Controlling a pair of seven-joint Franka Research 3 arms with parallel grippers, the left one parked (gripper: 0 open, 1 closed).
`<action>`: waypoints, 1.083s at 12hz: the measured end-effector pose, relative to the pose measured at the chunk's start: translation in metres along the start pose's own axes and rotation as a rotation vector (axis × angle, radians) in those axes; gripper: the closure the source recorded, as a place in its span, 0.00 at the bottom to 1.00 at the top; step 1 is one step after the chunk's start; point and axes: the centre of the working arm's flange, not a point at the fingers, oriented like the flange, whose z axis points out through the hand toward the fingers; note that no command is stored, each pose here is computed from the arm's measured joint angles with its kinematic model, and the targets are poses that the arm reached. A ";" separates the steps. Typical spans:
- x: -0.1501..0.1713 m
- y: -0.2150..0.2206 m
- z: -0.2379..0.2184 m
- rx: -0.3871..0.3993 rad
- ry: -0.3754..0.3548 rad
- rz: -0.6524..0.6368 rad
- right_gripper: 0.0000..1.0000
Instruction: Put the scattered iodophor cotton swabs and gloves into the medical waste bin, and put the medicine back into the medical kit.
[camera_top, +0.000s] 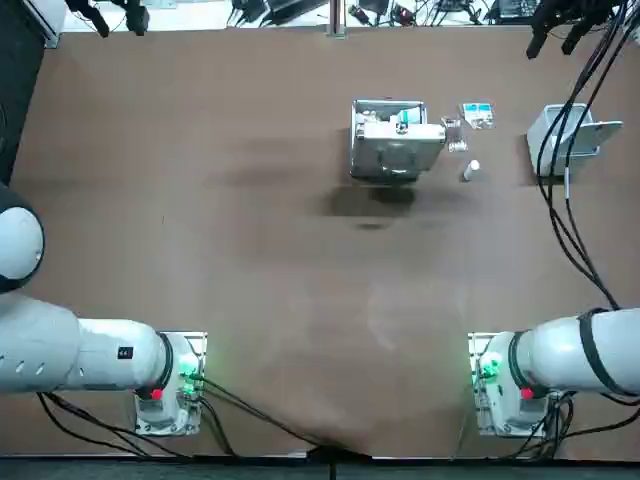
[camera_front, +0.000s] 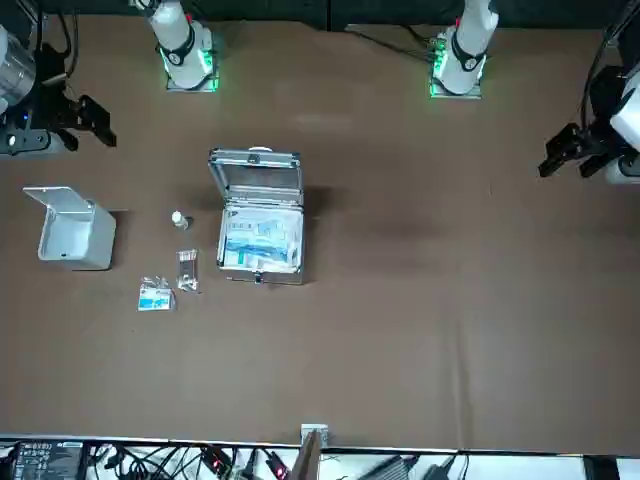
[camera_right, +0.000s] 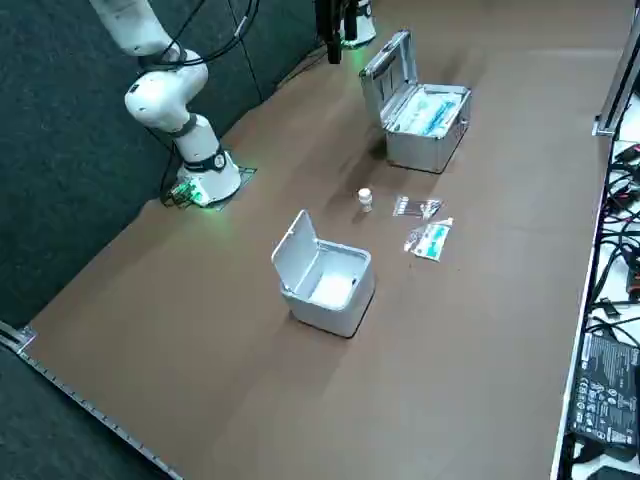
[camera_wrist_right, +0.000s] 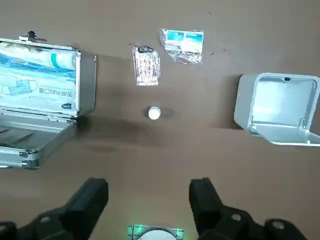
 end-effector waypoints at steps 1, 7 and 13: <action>0.000 0.000 0.000 0.000 0.000 0.000 0.00; 0.002 0.000 0.001 0.000 0.001 0.003 0.00; 0.056 0.003 0.056 -0.005 0.025 0.009 0.00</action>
